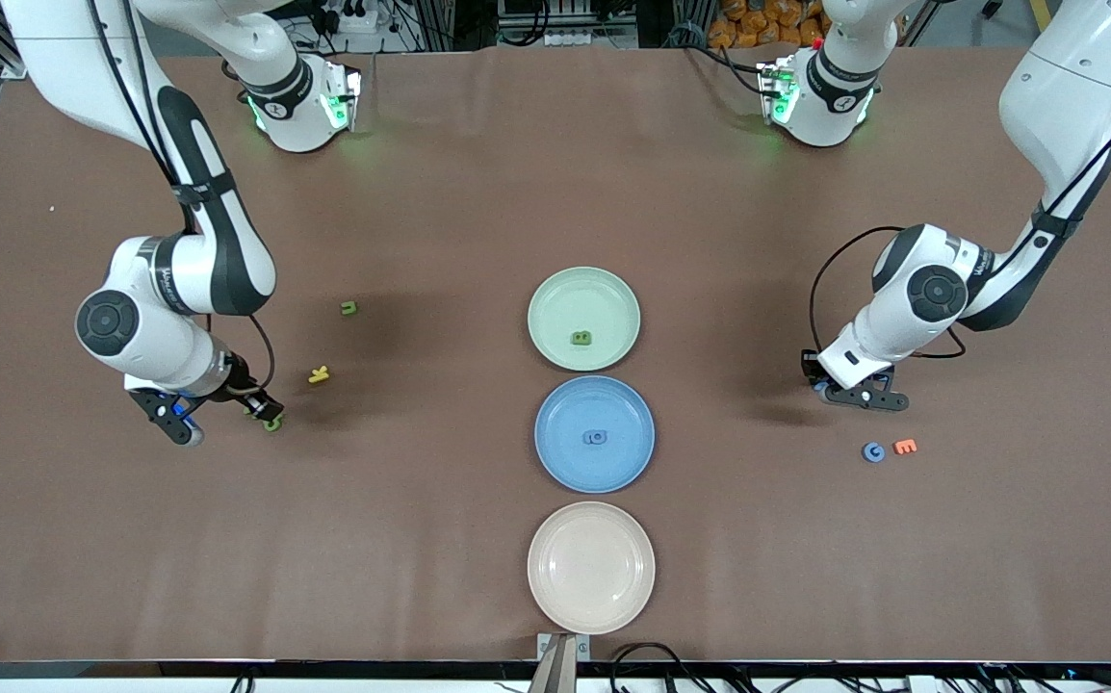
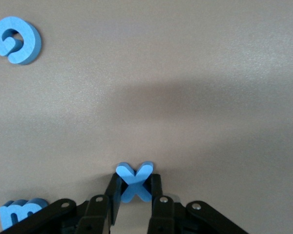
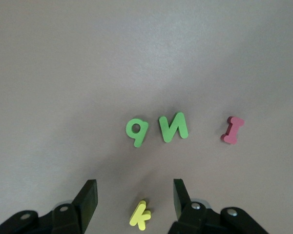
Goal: Sort letters by color into matching plates
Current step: 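Grasp the blue X with the left gripper while the right reaches green 9, then place the blue X on the blue plate with the left gripper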
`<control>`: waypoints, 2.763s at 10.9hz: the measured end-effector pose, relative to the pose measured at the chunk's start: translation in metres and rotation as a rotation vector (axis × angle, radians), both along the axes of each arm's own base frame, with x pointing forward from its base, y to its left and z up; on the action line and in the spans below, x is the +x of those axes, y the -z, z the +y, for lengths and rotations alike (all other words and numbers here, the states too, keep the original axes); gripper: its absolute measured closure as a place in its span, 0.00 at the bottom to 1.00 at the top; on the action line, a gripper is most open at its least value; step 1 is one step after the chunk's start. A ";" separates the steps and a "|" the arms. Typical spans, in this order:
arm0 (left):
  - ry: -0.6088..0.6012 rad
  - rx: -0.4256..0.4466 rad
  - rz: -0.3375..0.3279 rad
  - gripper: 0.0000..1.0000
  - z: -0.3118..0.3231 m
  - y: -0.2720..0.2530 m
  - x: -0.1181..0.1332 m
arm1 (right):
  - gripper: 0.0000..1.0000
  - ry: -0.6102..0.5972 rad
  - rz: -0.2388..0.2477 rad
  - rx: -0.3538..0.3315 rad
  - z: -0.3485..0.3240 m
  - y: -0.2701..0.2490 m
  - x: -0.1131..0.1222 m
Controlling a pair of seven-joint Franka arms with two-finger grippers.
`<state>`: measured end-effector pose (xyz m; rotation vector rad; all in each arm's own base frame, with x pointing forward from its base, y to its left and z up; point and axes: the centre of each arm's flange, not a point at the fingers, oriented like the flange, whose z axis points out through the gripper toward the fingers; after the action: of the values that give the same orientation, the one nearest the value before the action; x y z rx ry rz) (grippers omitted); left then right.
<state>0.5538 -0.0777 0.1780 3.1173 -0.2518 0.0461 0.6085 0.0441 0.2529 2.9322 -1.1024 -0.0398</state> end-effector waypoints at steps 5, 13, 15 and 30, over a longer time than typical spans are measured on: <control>-0.014 -0.024 -0.008 0.71 -0.016 -0.007 0.002 | 0.12 -0.002 -0.001 -0.017 -0.003 0.022 0.001; -0.185 -0.105 -0.041 0.71 -0.064 -0.058 0.036 | 0.00 -0.005 -0.069 -0.035 -0.009 0.025 0.008; -0.229 -0.120 -0.051 0.71 -0.086 -0.065 0.039 | 0.00 0.042 -0.079 -0.037 -0.009 0.031 0.009; -0.556 -0.190 -0.059 0.71 -0.265 -0.063 0.033 | 0.47 0.160 -0.049 -0.055 -0.001 0.068 0.007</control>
<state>0.5866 -0.3423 0.2414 2.8915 0.5859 0.1559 0.6158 0.0431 0.1851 2.8049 -1.3199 0.0607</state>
